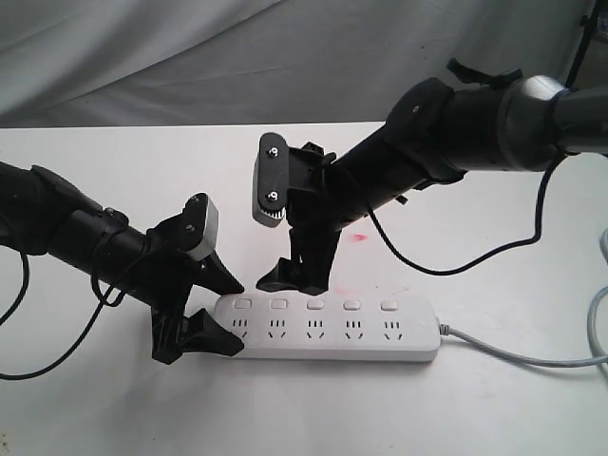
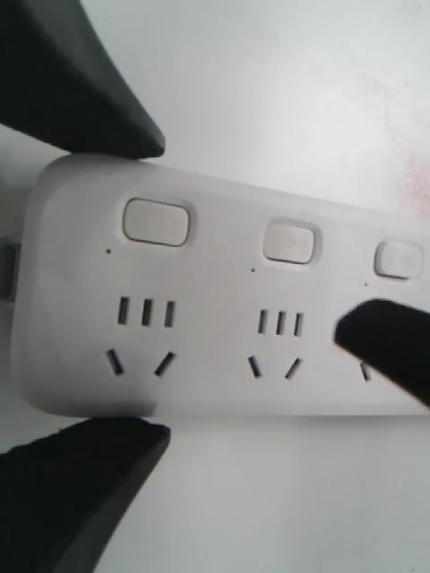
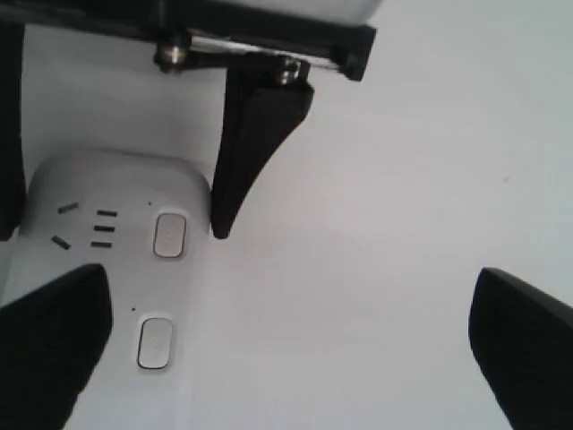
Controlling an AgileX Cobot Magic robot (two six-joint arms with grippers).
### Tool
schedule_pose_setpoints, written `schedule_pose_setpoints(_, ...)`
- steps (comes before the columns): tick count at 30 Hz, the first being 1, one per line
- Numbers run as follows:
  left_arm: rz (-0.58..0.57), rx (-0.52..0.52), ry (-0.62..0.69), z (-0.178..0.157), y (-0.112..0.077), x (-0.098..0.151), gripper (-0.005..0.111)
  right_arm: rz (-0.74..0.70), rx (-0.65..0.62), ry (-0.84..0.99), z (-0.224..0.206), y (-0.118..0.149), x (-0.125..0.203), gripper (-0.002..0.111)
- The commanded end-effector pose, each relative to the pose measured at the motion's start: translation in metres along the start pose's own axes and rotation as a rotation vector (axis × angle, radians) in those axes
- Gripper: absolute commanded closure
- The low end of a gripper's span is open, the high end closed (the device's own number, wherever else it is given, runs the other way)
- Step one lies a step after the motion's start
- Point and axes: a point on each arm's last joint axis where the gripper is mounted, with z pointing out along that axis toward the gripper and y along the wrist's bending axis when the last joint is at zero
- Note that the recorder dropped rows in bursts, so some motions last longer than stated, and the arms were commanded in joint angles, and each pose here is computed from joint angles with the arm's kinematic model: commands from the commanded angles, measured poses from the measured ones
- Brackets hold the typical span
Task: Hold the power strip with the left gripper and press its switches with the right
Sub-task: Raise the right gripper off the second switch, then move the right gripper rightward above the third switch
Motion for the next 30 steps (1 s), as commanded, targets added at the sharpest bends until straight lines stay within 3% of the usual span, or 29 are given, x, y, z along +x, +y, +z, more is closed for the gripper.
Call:
schedule_pose_setpoints(1, 0.0, -0.008, 0.004, 0.002, 0.0, 0.0, 0.063, 0.016, -0.003, -0.019, -0.005, 0.002, -0.005, 0.004)
schedule_pose_setpoints(20, 0.0, -0.008, 0.004, 0.002, 0.0, 0.0, 0.063, 0.102, -0.044, 0.003, -0.024, -0.013, 0.029, 0.004)
schedule_pose_setpoints(30, 0.0, -0.008, 0.004, 0.002, 0.0, 0.0, 0.063, 0.124, -0.051, 0.022, -0.011, -0.013, 0.038, 0.004)
